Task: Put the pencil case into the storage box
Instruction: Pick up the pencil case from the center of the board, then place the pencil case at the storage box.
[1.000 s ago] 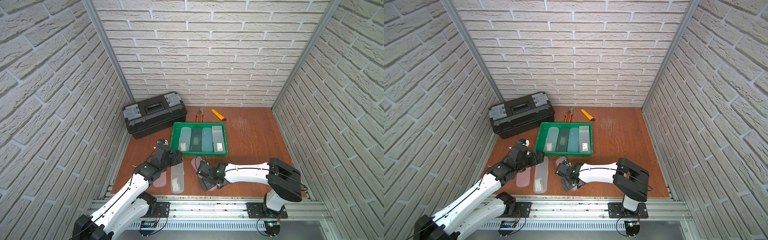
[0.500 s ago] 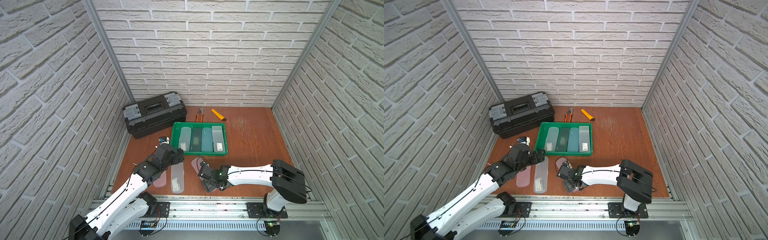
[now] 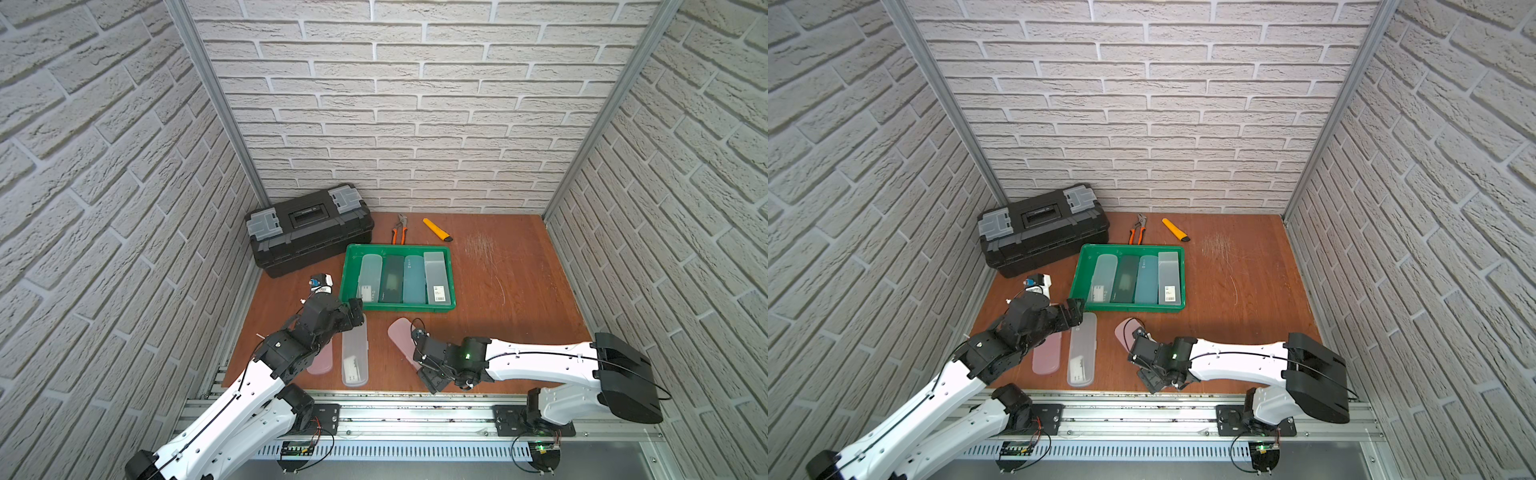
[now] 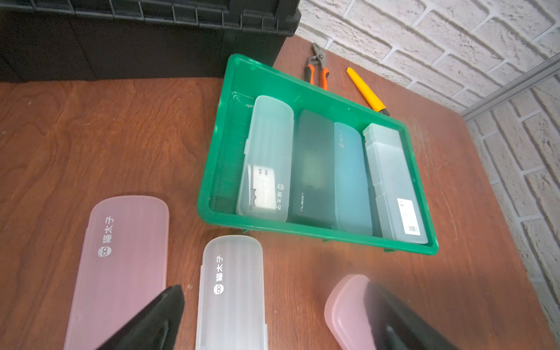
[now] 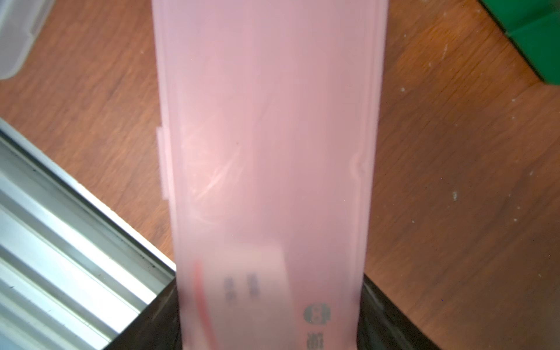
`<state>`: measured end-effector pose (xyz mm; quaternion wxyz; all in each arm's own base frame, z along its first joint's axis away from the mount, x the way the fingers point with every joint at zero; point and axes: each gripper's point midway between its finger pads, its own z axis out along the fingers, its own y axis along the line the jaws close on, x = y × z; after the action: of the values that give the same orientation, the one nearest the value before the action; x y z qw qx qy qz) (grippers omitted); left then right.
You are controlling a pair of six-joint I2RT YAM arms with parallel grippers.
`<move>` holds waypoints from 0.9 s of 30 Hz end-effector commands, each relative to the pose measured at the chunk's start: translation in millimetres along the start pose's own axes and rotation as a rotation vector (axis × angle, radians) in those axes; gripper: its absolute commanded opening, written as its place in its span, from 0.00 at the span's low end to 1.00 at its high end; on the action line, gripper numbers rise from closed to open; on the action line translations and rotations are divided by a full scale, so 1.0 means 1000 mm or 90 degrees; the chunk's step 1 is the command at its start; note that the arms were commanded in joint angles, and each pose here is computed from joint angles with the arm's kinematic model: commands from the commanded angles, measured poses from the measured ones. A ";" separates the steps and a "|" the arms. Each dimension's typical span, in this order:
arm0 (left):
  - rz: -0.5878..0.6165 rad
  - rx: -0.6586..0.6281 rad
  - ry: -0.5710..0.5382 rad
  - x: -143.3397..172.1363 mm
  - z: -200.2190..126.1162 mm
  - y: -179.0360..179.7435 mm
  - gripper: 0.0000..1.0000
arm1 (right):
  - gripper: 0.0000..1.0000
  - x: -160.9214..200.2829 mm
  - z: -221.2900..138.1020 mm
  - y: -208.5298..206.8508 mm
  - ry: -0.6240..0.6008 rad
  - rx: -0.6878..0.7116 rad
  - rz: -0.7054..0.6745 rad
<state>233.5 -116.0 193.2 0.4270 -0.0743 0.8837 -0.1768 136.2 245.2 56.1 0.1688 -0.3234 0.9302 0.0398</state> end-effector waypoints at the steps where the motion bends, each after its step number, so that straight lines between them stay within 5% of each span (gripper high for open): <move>1: 0.013 0.031 -0.055 -0.023 -0.014 -0.011 0.99 | 0.54 -0.010 -0.017 0.007 -0.029 -0.023 -0.025; 13: 0.108 0.071 -0.147 -0.079 -0.034 -0.044 0.99 | 0.53 -0.113 -0.079 -0.003 -0.158 -0.014 0.062; 20: 0.062 0.137 -0.073 -0.105 0.016 -0.063 0.99 | 0.50 -0.191 -0.061 -0.059 -0.152 0.025 0.217; 27: 0.027 0.158 0.013 -0.089 0.051 -0.066 0.99 | 0.45 -0.225 -0.031 -0.113 -0.124 0.119 0.314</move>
<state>328.0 -150.3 237.6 0.4192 -0.0135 0.8786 -0.2285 347.6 297.0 158.9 0.2646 -0.1060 0.9577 0.0401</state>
